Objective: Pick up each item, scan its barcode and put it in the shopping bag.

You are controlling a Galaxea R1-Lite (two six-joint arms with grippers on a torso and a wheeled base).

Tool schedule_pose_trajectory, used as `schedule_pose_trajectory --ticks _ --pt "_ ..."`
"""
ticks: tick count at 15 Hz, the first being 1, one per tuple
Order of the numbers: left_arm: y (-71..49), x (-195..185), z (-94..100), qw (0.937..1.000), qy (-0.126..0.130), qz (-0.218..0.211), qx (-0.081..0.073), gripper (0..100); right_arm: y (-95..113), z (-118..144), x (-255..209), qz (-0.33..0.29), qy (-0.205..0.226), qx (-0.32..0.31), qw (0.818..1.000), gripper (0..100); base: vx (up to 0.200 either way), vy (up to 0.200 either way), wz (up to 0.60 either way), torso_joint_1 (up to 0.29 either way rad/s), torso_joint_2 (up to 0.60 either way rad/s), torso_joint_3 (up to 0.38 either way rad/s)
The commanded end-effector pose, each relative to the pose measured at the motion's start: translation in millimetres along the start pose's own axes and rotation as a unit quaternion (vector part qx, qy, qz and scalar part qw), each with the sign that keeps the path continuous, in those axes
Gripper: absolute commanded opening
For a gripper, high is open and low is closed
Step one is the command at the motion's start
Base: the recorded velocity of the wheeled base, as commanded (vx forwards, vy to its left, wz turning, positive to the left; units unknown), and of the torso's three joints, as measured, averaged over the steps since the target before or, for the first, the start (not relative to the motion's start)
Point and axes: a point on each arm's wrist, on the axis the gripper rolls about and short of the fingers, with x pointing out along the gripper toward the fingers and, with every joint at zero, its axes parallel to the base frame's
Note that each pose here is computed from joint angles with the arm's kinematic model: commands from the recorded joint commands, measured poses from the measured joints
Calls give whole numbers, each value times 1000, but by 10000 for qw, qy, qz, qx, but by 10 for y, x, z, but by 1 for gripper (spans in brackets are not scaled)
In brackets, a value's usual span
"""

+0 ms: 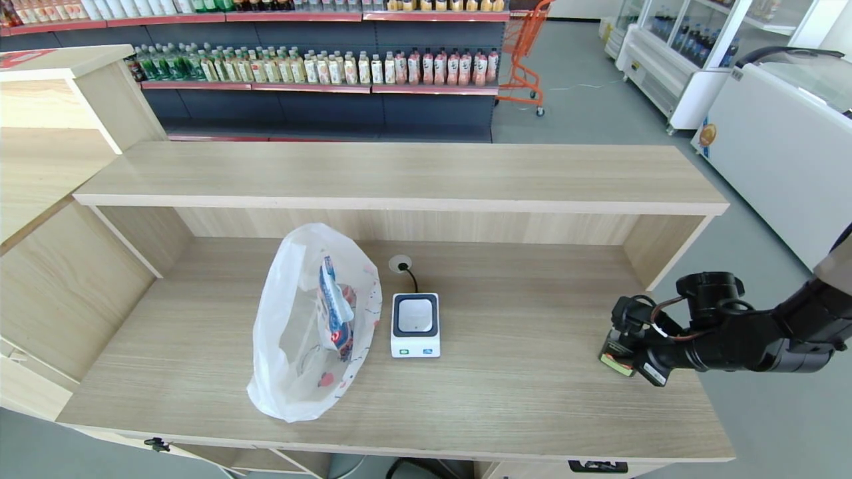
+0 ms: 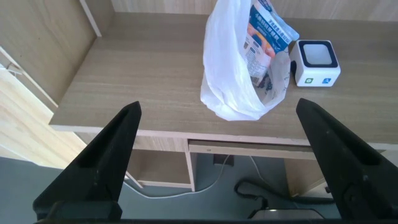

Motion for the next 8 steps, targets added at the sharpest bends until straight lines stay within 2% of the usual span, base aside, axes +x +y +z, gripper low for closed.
schedule_pose_trajectory --ticks 1,2,3,6,8 --pt "0 1 0 10000 6 -1 -2 100 32 34 8 65 -61 -33 10000 0 0 0 0 0 0 0" --pt "0 1 0 10000 6 6 -2 100 36 43 1 85 -100 -40 9999 0 0 0 0 0 0 0" --pt "0 1 0 10000 6 -1 -2 100 11 107 -69 58 -349 -100 9993 0 0 0 0 0 0 0" --pt "0 1 0 10000 6 6 6 100 -16 191 -563 -275 -680 -183 9971 0 0 0 0 0 0 0" --pt "0 1 0 10000 6 -1 -2 100 54 -88 -1114 -1064 -646 -416 9913 0 0 0 0 0 0 0"
